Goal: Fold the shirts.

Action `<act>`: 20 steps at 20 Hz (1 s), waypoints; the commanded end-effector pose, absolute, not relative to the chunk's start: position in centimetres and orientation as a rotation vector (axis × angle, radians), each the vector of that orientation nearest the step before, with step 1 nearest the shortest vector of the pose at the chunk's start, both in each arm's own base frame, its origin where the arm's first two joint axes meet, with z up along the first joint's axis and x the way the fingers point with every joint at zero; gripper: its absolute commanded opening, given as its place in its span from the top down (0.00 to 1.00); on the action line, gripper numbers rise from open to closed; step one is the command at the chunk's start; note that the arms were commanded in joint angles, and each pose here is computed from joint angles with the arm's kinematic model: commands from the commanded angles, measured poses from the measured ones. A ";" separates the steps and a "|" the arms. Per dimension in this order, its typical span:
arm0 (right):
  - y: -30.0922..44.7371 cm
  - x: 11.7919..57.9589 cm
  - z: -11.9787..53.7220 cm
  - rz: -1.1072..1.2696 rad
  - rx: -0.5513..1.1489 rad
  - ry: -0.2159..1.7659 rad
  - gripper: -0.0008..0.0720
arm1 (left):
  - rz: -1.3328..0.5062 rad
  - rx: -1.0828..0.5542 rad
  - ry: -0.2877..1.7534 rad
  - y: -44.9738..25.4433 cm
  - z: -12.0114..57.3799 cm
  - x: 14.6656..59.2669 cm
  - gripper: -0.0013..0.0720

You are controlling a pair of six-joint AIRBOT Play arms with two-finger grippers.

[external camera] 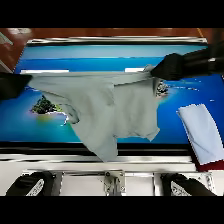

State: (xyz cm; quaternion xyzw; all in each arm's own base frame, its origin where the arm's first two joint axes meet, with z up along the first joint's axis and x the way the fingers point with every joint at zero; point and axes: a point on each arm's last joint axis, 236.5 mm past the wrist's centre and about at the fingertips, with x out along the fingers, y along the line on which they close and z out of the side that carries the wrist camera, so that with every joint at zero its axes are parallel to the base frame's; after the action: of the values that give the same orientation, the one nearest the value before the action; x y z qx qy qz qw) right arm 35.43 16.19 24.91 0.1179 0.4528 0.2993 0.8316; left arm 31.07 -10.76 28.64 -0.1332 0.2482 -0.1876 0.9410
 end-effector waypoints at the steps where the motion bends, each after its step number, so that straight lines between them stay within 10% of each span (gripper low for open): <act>1: 16.7 42.2 14.4 0.547 0.407 1.087 0.89 | -0.286 -0.315 0.700 -9.7 18.2 35.2 0.93; 10: 19.4 47.3 1.2 0.505 0.700 1.283 0.79 | -0.246 -0.696 1.149 -16.4 -0.6 40.2 0.92; 11: 19.4 47.9 1.8 0.506 0.720 1.256 0.43 | -0.252 -0.713 1.171 -17.1 -1.3 40.1 0.70; 12: 19.0 48.3 3.0 0.541 0.710 1.224 0.08 | -0.248 -0.733 1.177 -17.2 -1.4 40.3 0.21; 13: 18.2 48.2 4.5 0.600 0.650 1.202 0.06 | -0.244 -0.745 1.184 -16.5 -1.1 40.3 0.02; 16: 10.1 45.6 7.2 0.572 0.368 1.261 0.06 | -0.299 -0.703 1.229 -11.9 1.4 39.2 0.03; 18: 0.2 40.7 7.0 0.356 0.135 1.439 0.06 | -0.330 -0.679 1.287 -8.9 2.4 36.3 0.40; 20: -6.6 37.7 7.2 0.106 0.229 1.489 0.06 | -0.314 -0.655 1.407 -7.5 0.6 32.0 0.35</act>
State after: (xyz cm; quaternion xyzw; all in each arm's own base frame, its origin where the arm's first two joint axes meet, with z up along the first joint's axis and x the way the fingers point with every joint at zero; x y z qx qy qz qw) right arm 43.44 3.37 6.70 0.1348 0.6123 0.1797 0.7580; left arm 37.46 -9.45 1.26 -0.3171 0.5716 -0.1212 0.7470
